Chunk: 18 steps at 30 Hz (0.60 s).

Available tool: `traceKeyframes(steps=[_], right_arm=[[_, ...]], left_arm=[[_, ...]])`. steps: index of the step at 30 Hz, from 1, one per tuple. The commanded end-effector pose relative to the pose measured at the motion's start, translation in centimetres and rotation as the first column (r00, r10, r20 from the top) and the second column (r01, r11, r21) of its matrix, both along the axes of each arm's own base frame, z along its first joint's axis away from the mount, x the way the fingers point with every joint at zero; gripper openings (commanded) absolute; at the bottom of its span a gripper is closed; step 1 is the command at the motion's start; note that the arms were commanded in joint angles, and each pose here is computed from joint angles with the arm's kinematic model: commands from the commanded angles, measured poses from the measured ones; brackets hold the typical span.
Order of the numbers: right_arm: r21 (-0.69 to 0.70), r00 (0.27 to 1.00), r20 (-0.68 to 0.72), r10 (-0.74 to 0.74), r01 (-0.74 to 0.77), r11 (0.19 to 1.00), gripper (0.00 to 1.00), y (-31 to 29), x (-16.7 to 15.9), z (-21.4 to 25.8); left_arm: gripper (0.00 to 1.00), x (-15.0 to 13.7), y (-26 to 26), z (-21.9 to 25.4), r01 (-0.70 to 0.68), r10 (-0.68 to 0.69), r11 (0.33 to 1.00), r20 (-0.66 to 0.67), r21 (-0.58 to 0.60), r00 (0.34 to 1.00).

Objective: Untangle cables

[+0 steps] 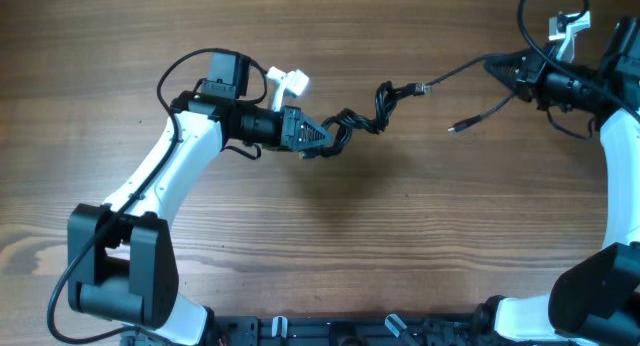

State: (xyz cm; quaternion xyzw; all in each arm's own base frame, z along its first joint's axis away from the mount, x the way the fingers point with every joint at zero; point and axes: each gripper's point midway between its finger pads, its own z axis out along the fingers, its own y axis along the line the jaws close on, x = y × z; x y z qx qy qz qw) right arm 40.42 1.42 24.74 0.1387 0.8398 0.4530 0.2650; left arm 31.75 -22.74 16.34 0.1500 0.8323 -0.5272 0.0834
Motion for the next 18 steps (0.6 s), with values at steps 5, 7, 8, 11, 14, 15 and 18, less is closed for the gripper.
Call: traceKeyframes(steps=[5, 7, 8, 11, 14, 15, 18], right_arm=[[-0.202, 0.999, -0.044, -0.014, 0.005, 0.979, 0.37, -1.0, -1.6, -1.9], [-0.225, 0.998, -0.032, 0.053, -0.059, 0.973, 0.66, 0.6, -1.9, -2.1], [-0.233, 0.995, -0.011, 0.1, -0.1, 0.967, 0.76, 1.8, -2.0, -1.9], [-0.256, 0.975, 0.025, 0.222, -0.209, 0.944, 0.79, 5.2, -2.4, -1.8], [-0.239, 0.947, -0.002, 0.322, -0.313, 0.919, 0.79, 10.1, -3.5, -1.9], [-0.24, 0.935, -0.005, 0.355, -0.345, 0.907, 0.79, 11.5, -4.0, -2.0], [-0.259, 0.932, -0.063, 0.358, -0.362, 0.896, 0.78, 13.8, -4.7, -2.7]], left_arm=[[0.04, 0.4, 0.3, 1.3, 0.047, -0.04, 0.998, 0.135, -0.05, 0.99], [0.04, 0.5, 0.3, 1.4, 0.047, -0.04, 0.998, 0.142, -0.051, 0.989], [0.04, 0.5, 0.3, 1.4, 0.047, -0.039, 0.998, 0.142, -0.05, 0.989], [0.04, 0.5, 0.3, 1.4, 0.038, -0.031, 0.998, 0.122, -0.051, 0.992], [0.04, 0.4, 0.3, 1.3, 0.03, -0.025, 0.998, 0.103, -0.05, 0.994], [0.04, 0.4, 0.3, 1.3, 0.03, -0.025, 0.998, 0.103, -0.05, 0.994], [0.04, 0.4, 0.3, 1.3, 0.03, -0.025, 0.998, 0.103, -0.05, 0.994]])
